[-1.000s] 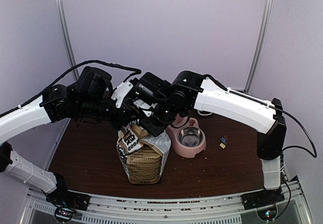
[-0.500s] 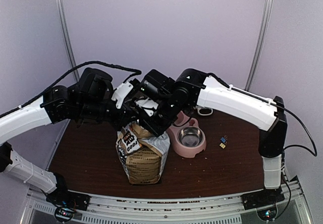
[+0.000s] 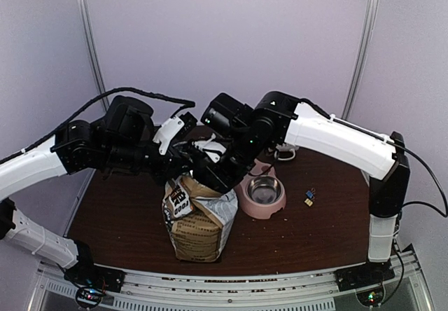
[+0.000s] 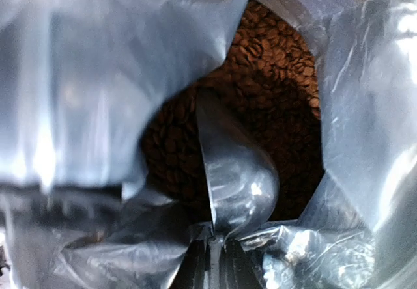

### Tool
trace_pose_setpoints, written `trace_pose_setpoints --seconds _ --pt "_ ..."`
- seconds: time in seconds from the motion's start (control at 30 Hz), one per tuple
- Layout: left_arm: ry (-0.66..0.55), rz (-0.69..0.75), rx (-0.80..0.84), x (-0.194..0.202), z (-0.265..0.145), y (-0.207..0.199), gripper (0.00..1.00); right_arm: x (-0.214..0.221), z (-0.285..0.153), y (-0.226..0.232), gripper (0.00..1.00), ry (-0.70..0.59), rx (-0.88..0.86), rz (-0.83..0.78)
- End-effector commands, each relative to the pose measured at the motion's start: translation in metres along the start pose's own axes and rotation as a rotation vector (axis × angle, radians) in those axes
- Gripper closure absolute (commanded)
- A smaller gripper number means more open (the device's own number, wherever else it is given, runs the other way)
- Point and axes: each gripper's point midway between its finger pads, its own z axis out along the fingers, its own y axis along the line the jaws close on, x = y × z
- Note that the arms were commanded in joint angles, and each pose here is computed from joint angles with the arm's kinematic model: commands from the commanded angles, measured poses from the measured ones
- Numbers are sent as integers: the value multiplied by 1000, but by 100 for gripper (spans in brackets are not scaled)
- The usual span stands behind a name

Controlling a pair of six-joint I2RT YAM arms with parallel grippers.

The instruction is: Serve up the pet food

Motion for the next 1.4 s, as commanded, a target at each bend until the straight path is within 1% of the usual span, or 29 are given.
trace_pose_setpoints --seconds 0.0,0.2,0.33,0.6,0.73,0.83,1.07,1.13,1.27,1.3,1.33,1.37 --pt "-237 5 -61 -57 -23 14 100 33 -39 64 100 99 -292 28" --pt "-244 24 -26 -56 -28 8 100 19 -59 57 100 17 -316 116" --pt "-254 29 4 -54 -34 3 100 14 -68 44 100 -38 -326 230" --pt "-264 57 62 -50 -44 -7 100 0 -99 14 100 -208 -339 430" --pt "-268 73 81 -49 -48 -10 100 -7 -113 4 100 -283 -350 502" --pt "-269 78 88 -49 -50 -12 100 -9 -122 2 100 -309 -348 516" --pt "-289 64 66 -54 -57 -8 100 -4 -124 -4 100 -314 -330 536" --pt "-291 64 65 -54 -57 -8 100 -5 -128 -6 100 -330 -307 505" --pt "-292 60 57 -55 -58 -6 100 -6 -136 -9 100 -368 -226 395" --pt "-293 58 53 -56 -59 -6 97 -6 -136 -7 100 -370 -219 370" --pt "-298 54 38 -58 -60 -3 88 -5 -137 -6 100 -371 -216 351" --pt "-304 52 27 -59 -62 -1 77 -5 -138 -4 100 -374 -218 338"
